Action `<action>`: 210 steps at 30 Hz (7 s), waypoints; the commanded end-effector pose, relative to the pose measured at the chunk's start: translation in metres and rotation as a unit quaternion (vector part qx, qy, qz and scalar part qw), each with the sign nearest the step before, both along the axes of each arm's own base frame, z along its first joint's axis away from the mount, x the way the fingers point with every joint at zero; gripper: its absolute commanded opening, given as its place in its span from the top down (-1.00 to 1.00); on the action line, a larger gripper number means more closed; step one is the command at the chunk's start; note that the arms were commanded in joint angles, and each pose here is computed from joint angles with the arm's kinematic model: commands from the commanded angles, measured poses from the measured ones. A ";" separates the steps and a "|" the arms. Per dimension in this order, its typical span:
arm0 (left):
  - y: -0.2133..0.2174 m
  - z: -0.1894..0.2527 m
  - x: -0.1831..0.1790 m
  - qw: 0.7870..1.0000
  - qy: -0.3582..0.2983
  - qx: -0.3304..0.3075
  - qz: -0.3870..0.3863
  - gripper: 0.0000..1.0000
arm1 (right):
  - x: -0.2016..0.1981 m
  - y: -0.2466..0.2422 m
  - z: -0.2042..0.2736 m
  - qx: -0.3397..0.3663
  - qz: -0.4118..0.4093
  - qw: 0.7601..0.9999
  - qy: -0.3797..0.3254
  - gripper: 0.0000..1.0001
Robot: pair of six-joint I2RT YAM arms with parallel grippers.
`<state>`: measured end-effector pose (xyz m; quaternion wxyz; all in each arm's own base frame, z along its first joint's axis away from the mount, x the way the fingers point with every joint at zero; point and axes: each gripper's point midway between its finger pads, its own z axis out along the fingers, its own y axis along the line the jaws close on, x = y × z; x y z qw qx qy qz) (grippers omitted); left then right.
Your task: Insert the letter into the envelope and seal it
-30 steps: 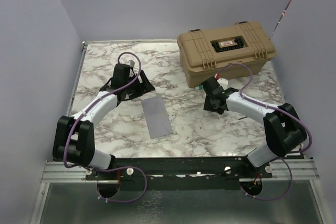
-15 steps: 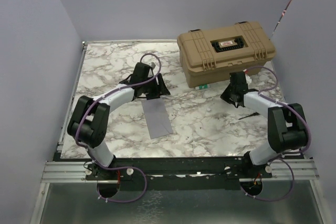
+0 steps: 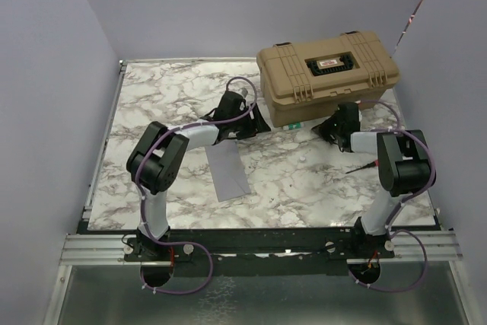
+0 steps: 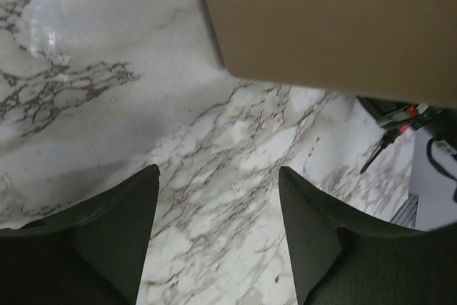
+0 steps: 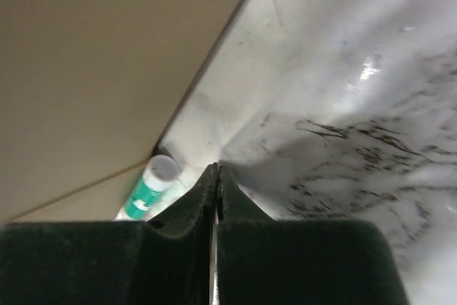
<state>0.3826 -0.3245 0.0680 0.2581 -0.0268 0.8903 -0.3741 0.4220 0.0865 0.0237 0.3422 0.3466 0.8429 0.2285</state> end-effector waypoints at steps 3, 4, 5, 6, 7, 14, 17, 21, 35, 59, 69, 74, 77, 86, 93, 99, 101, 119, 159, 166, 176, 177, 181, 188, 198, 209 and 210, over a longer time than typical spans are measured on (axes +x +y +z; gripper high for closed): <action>-0.015 -0.004 0.027 0.996 -0.007 -0.066 0.057 -0.16 | 0.017 0.021 -0.009 0.073 0.018 0.997 -0.028 0.93; -0.016 -0.007 0.028 0.996 -0.003 -0.070 0.059 -0.10 | 0.019 0.022 -0.011 0.078 0.020 0.996 -0.028 0.93; -0.017 -0.010 0.029 0.996 0.001 -0.073 0.060 -0.08 | 0.020 0.024 -0.013 0.085 0.024 0.996 -0.027 0.93; -0.018 -0.013 0.029 0.995 0.005 -0.074 0.063 -0.08 | 0.021 0.026 -0.014 0.092 0.027 0.995 -0.025 0.93; -0.018 -0.016 0.030 0.995 0.008 -0.075 0.066 -0.08 | 0.020 0.030 -0.016 0.099 0.034 0.994 -0.022 0.93; -0.019 -0.038 0.036 0.994 0.041 -0.064 0.079 -0.40 | -0.006 0.045 -0.031 0.140 0.066 0.988 -0.003 0.94; -0.019 -0.042 0.040 0.992 0.055 -0.062 0.091 -0.52 | -0.010 0.050 -0.031 0.151 0.080 0.985 -0.009 0.93; -0.016 -0.052 0.041 0.991 0.074 -0.047 0.105 -0.49 | -0.017 0.055 -0.035 0.149 0.094 0.984 0.000 0.93; -0.010 -0.074 0.028 0.991 0.105 -0.022 0.085 0.05 | -0.038 0.084 -0.031 0.103 0.155 0.982 -0.008 0.92; 0.043 -0.056 0.000 0.991 0.083 0.018 0.099 -0.01 | -0.064 0.088 0.014 -0.146 0.279 0.942 -0.114 -0.04; 0.058 -0.049 0.006 0.991 0.071 0.034 0.105 -0.09 | -0.053 0.134 0.026 -0.213 0.347 0.901 -0.150 -0.30; 0.066 -0.050 0.006 0.990 0.076 0.035 0.116 -0.10 | -0.049 0.150 0.010 -0.253 0.373 0.882 -0.140 -0.25; 0.068 -0.049 0.005 0.990 0.077 0.034 0.116 -0.10 | -0.047 0.158 0.003 -0.286 0.388 0.865 -0.139 -0.14; 0.073 -0.043 0.006 0.991 0.068 0.036 0.113 -0.10 | -0.059 0.165 -0.011 -0.351 0.402 0.836 -0.127 0.40; 0.068 -0.031 0.008 0.994 0.050 0.030 0.093 -0.30 | -0.074 0.159 -0.019 -0.386 0.412 0.820 -0.098 0.48; 0.068 -0.019 0.006 0.996 0.033 0.026 0.081 -0.46 | -0.081 0.157 -0.024 -0.370 0.404 0.833 -0.073 0.43; 0.066 -0.015 0.004 0.997 0.027 0.021 0.075 -0.49 | -0.082 0.157 -0.024 -0.365 0.401 0.838 -0.068 0.69; 0.051 0.194 -0.010 0.970 -0.208 -0.117 -0.049 -0.78 | -0.104 0.206 0.214 -0.107 0.336 0.881 -0.315 0.99; 0.026 0.312 -0.086 0.888 -0.307 -0.307 -0.153 1.00 | -0.137 0.226 0.312 0.029 0.365 0.835 -0.410 0.11; 0.026 0.308 -0.083 0.890 -0.303 -0.306 -0.148 1.00 | -0.141 0.227 0.311 0.030 0.379 0.829 -0.410 0.33; 0.027 0.309 -0.080 0.891 -0.305 -0.306 -0.139 0.88 | -0.143 0.234 0.313 0.034 0.394 0.821 -0.412 0.93; 0.027 0.309 -0.080 0.892 -0.304 -0.306 -0.138 0.70 | -0.141 0.233 0.314 0.035 0.391 0.822 -0.413 0.98; 0.027 0.304 -0.083 0.893 -0.300 -0.304 -0.141 0.25 | -0.137 0.230 0.326 0.048 0.369 0.823 -0.429 0.99; 0.029 0.298 -0.088 0.895 -0.294 -0.303 -0.140 0.25 | -0.135 0.232 0.340 0.061 0.368 0.807 -0.457 0.99; 0.032 0.294 -0.088 0.897 -0.299 -0.299 -0.130 1.00 | -0.133 0.241 0.337 0.062 0.387 0.799 -0.456 0.92; 0.076 0.243 -0.023 0.942 -0.318 -0.102 0.026 1.00 | -0.115 0.195 0.259 -0.064 0.331 0.888 -0.313 -0.02; 0.085 0.235 -0.017 0.946 -0.314 -0.071 0.048 1.00 | -0.113 0.183 0.246 -0.083 0.311 0.901 -0.290 -0.04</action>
